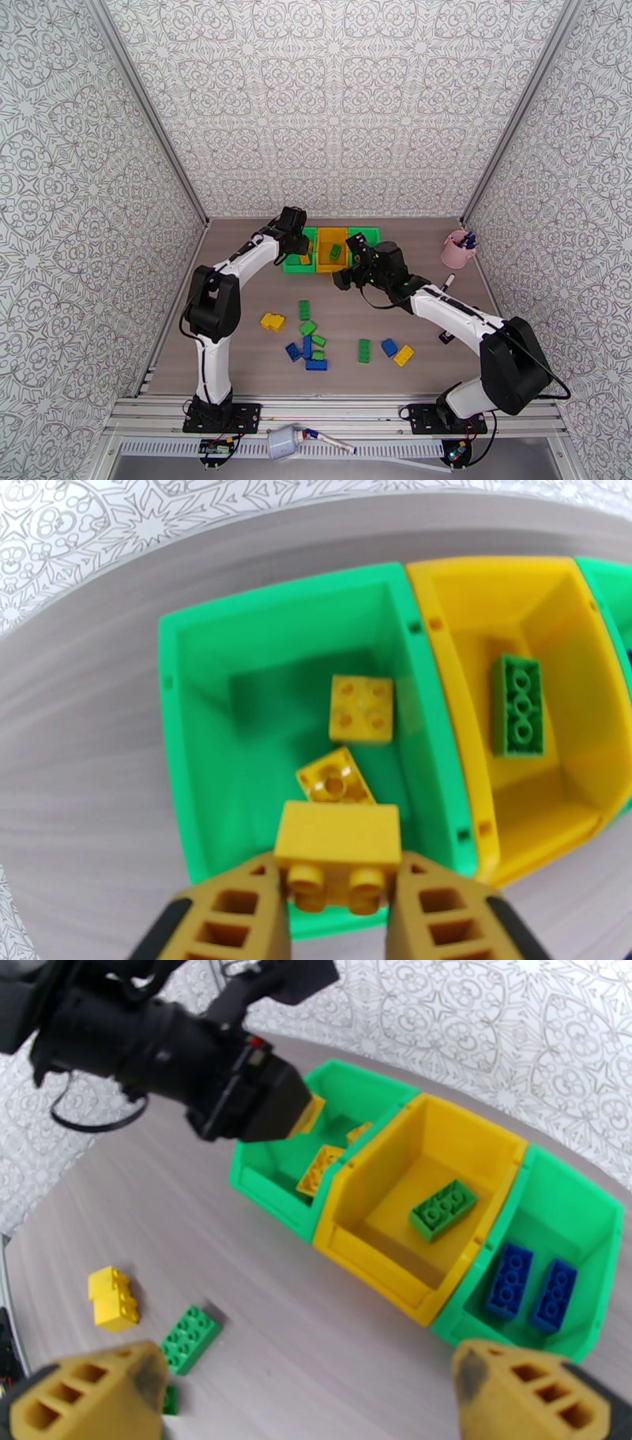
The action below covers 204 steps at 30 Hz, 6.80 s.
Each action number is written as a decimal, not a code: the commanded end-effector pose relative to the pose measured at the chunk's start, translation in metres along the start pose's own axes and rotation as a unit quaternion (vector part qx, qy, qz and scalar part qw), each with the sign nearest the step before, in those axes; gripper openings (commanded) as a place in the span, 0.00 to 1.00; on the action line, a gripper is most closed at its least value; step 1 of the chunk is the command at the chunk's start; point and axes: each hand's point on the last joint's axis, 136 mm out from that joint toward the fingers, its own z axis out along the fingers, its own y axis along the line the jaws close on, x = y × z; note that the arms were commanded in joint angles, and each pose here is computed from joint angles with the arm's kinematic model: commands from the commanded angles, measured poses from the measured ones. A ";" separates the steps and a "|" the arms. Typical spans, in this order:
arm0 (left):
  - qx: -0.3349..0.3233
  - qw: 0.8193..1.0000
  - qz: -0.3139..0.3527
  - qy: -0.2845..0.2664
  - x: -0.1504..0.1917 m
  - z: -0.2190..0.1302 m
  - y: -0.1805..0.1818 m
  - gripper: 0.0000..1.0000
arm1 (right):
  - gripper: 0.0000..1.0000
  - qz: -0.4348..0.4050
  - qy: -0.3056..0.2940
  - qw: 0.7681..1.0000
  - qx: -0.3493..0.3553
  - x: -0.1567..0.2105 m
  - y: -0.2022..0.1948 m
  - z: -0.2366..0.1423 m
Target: Sort the legos into containers by color
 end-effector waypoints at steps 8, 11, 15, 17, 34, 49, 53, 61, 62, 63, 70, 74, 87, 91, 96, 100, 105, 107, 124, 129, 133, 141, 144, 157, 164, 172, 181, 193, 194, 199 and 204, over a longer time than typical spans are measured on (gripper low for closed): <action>-0.016 0.998 -0.031 -0.049 -0.016 -0.040 0.013 0.84 | 1.00 -0.027 -0.008 1.000 -0.012 -0.014 0.012 -0.002; -0.024 0.997 -0.050 -0.055 -0.007 -0.063 0.024 0.95 | 1.00 -0.049 0.012 0.998 -0.030 -0.012 0.019 0.008; -0.026 0.994 -0.085 -0.063 0.012 -0.091 0.044 1.00 | 1.00 -0.076 0.045 0.995 -0.046 -0.004 0.033 0.023; -0.028 0.992 -0.110 -0.064 0.021 -0.104 0.057 1.00 | 1.00 -0.070 0.059 0.995 -0.045 -0.001 0.036 0.033; -0.068 0.972 -0.216 -0.055 0.073 -0.148 0.138 1.00 | 0.99 0.035 0.253 0.962 0.097 0.092 0.064 0.096; -0.076 0.979 -0.187 -0.037 0.086 -0.140 0.134 1.00 | 0.92 -0.005 0.343 0.933 0.106 0.136 0.092 0.132; -0.077 0.980 -0.183 -0.033 0.091 -0.140 0.132 1.00 | 0.84 -0.010 0.356 0.929 0.103 0.142 0.091 0.131; -0.079 0.981 -0.175 -0.028 0.096 -0.138 0.130 1.00 | 0.59 -0.020 0.380 0.919 0.105 0.157 0.087 0.124; -0.078 0.981 -0.174 -0.027 0.096 -0.138 0.130 1.00 | 0.56 -0.020 0.378 0.920 0.106 0.156 0.087 0.124; -0.078 0.981 -0.173 -0.028 0.096 -0.138 0.129 1.00 | 0.52 -0.019 0.377 0.920 0.107 0.156 0.086 0.124; -0.073 0.985 -0.155 -0.029 0.096 -0.138 0.123 1.00 | 0.37 -0.017 0.367 0.924 0.105 0.151 0.087 0.125; -0.055 0.988 -0.135 -0.046 0.093 -0.141 0.112 1.00 | 0.31 -0.008 0.343 0.933 0.106 0.139 0.087 0.121; 0.060 0.989 -0.044 -0.130 0.089 -0.169 0.049 1.00 | 0.27 0.040 0.166 0.978 0.123 0.068 0.059 0.090; 0.101 0.980 0.008 -0.172 0.093 -0.179 0.021 1.00 | 0.26 0.039 0.133 0.982 0.130 0.046 0.047 0.085; 0.143 0.965 0.063 -0.212 0.102 -0.192 -0.008 1.00 | 0.26 0.025 0.100 0.983 0.150 0.014 0.029 0.086; 0.173 0.956 0.087 -0.223 0.112 -0.197 -0.024 1.00 | 0.27 0.016 0.086 0.979 0.184 0.001 0.003 0.090; 0.213 0.943 0.110 -0.230 0.119 -0.200 -0.046 1.00 | 0.26 0.031 0.079 0.976 0.200 -0.009 -0.034 0.103; 0.225 0.939 0.124 -0.229 0.120 -0.199 -0.055 1.00 | 0.26 0.033 0.075 0.976 0.204 -0.013 -0.049 0.114; 0.221 0.940 0.142 -0.219 0.132 -0.195 -0.073 1.00 | 0.26 0.003 0.093 0.973 0.210 -0.024 -0.106 0.202; 0.205 0.942 0.151 -0.220 0.136 -0.200 -0.067 1.00 | 0.38 0.003 0.088 0.974 0.211 -0.030 -0.108 0.200; 0.195 0.942 0.155 -0.225 0.136 -0.203 -0.063 1.00 | 0.54 0.009 0.080 0.975 0.208 -0.040 -0.103 0.189; 0.192 0.941 0.158 -0.231 0.139 -0.210 -0.060 1.00 | 0.70 0.030 0.036 0.981 0.189 -0.059 -0.083 0.135; 0.196 0.939 0.159 -0.232 0.140 -0.212 -0.061 1.00 | 0.75 0.038 0.025 0.982 0.183 -0.052 -0.075 0.109; 0.284 0.900 0.228 -0.240 0.156 -0.235 -0.104 1.00 | 0.88 0.082 0.125 0.972 0.183 0.069 -0.047 0.010; 0.307 0.879 0.275 -0.239 0.169 -0.240 -0.126 1.00 | 0.90 0.093 0.158 0.964 0.193 0.113 -0.019 -0.015; 0.344 0.873 0.281 -0.200 0.179 -0.263 -0.137 1.00 | 0.90 0.149 0.165 0.950 0.221 0.125 0.000 -0.053; 0.350 0.866 0.299 -0.195 0.195 -0.259 -0.135 1.00 | 0.90 0.163 0.241 0.920 0.263 0.164 -0.006 -0.086; 0.397 0.831 0.350 -0.170 0.198 -0.238 -0.153 1.00 | 0.84 0.214 0.315 0.897 0.224 0.202 0.028 -0.087; 0.404 0.826 0.358 -0.165 0.202 -0.238 -0.154 1.00 | 0.84 0.220 0.320 0.895 0.221 0.206 0.034 -0.087; 0.418 0.807 0.385 -0.163 0.219 -0.233 -0.155 1.00 | 0.78 0.236 0.332 0.891 0.203 0.231 0.057 -0.088; 0.419 0.802 0.387 -0.178 0.219 -0.229 -0.152 1.00 | 0.66 0.246 0.348 0.879 0.213 0.253 0.053 -0.090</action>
